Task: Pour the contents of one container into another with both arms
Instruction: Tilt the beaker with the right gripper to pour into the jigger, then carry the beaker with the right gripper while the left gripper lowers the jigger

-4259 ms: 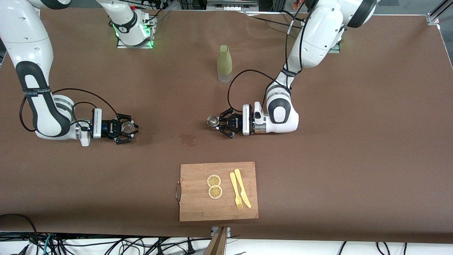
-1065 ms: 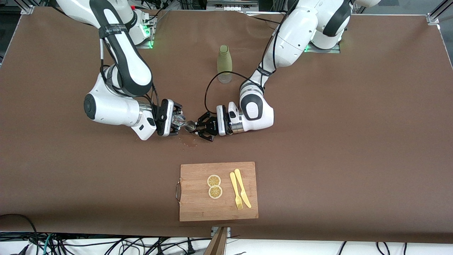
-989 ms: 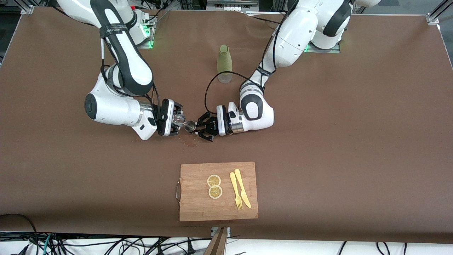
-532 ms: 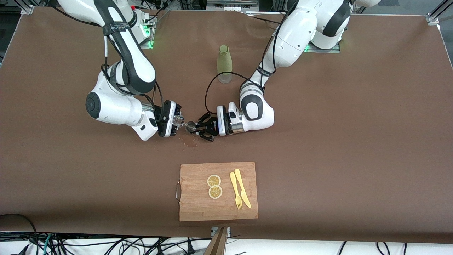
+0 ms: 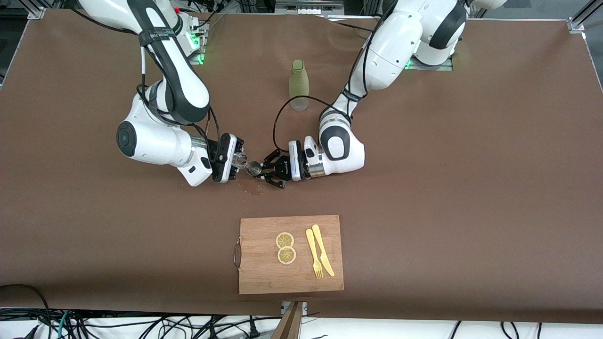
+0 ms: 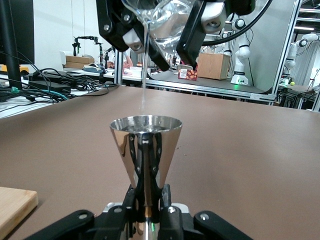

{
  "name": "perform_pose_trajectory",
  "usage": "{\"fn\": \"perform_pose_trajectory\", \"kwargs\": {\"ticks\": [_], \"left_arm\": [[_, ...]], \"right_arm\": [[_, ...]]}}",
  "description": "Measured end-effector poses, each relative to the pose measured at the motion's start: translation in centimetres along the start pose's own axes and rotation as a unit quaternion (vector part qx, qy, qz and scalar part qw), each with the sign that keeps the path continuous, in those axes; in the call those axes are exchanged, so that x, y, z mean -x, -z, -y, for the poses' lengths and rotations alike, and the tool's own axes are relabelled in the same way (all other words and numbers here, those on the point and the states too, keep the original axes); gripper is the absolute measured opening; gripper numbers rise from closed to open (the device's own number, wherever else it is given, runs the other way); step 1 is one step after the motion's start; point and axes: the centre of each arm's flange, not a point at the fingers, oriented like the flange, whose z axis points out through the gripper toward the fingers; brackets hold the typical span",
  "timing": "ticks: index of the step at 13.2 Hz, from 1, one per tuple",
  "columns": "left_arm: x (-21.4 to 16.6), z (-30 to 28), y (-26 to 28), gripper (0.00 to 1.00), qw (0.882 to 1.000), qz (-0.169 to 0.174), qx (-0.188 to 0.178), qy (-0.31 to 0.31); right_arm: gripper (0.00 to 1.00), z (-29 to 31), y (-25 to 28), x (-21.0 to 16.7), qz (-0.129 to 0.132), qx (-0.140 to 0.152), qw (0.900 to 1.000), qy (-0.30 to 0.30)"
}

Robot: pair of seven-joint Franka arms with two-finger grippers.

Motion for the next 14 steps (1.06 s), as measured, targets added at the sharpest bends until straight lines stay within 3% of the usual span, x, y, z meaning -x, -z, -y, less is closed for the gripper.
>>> {"fn": "perform_pose_trajectory", "kwargs": {"ticks": [5,8,14], "left_arm": [[0.0,0.0,0.0,0.21,1.0,0.0,0.0,0.0],[0.1,0.0,0.0,0.21,1.0,0.001,0.0,0.0],[-0.5,2.2,2.0,0.21,1.0,0.002,-0.019,-0.007]], "right_arm": [[0.23,0.0,0.2,-0.4,-0.002,0.003,1.0,-0.006],[0.23,-0.2,2.4,-2.0,-0.019,0.02,1.0,-0.011],[0.23,2.3,12.6,-5.4,-0.119,0.064,0.991,-0.018]]}}
